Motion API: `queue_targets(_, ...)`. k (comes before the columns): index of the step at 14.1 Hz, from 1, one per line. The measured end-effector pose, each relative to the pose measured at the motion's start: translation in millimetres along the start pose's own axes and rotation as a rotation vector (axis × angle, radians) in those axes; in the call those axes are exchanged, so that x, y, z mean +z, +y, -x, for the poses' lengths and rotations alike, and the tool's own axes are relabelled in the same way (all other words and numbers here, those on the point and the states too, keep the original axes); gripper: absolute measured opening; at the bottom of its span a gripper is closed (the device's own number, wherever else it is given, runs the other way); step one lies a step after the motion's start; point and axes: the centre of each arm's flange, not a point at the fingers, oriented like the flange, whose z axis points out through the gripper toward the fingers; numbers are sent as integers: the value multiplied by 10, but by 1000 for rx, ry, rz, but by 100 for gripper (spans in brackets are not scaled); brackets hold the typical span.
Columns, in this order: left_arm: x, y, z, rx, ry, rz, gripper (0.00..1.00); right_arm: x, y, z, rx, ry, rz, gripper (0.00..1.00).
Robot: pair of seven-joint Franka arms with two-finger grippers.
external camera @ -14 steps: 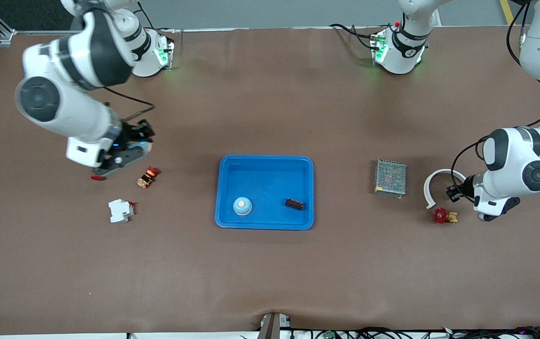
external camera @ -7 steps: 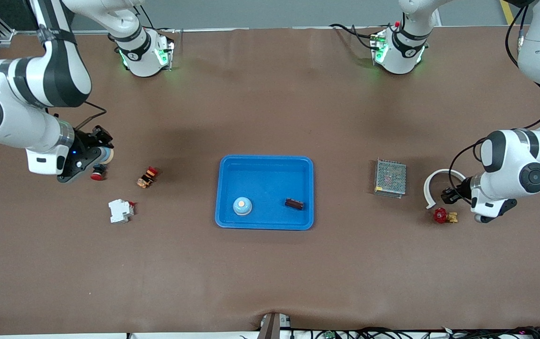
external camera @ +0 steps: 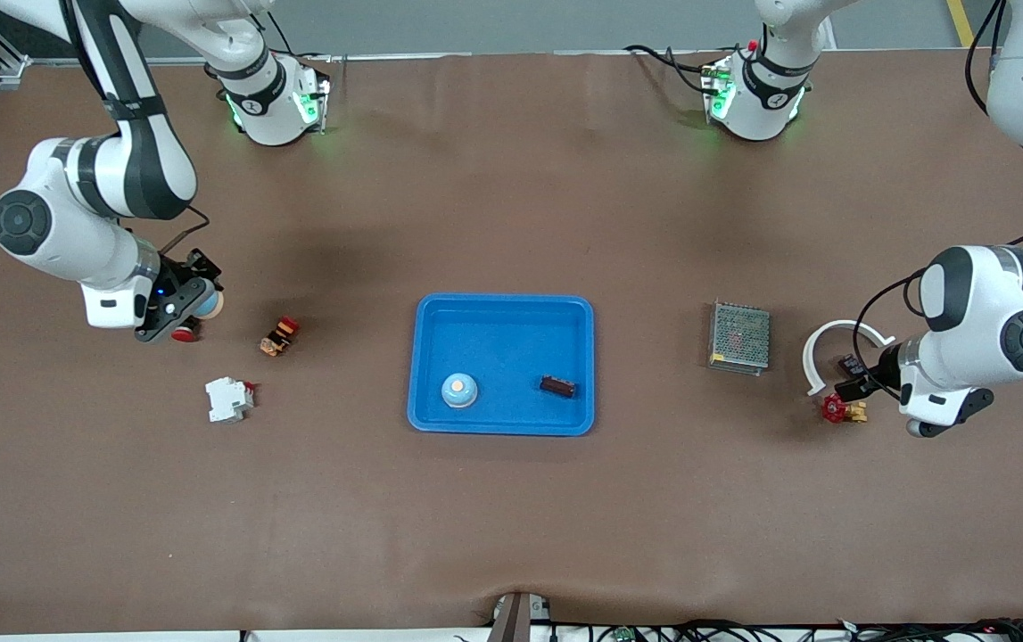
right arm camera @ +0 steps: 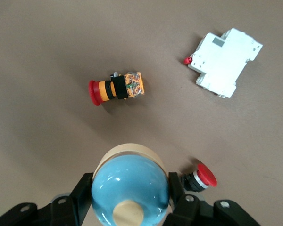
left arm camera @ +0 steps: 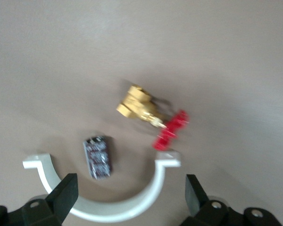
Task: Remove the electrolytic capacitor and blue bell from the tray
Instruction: 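Carry the bell with the right gripper while the left gripper releases the capacitor, then place the bell with the right gripper while the left gripper reaches the tray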
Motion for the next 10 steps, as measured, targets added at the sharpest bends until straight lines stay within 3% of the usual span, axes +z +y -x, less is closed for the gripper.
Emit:
queue_targets(5,-704,732,316,-118,13,46,100,306,4,130,-48,30,45,69)
queue_targets(10,-766,1594,904,-271,-1,68,100,794,56,209,-67,41,75,69)
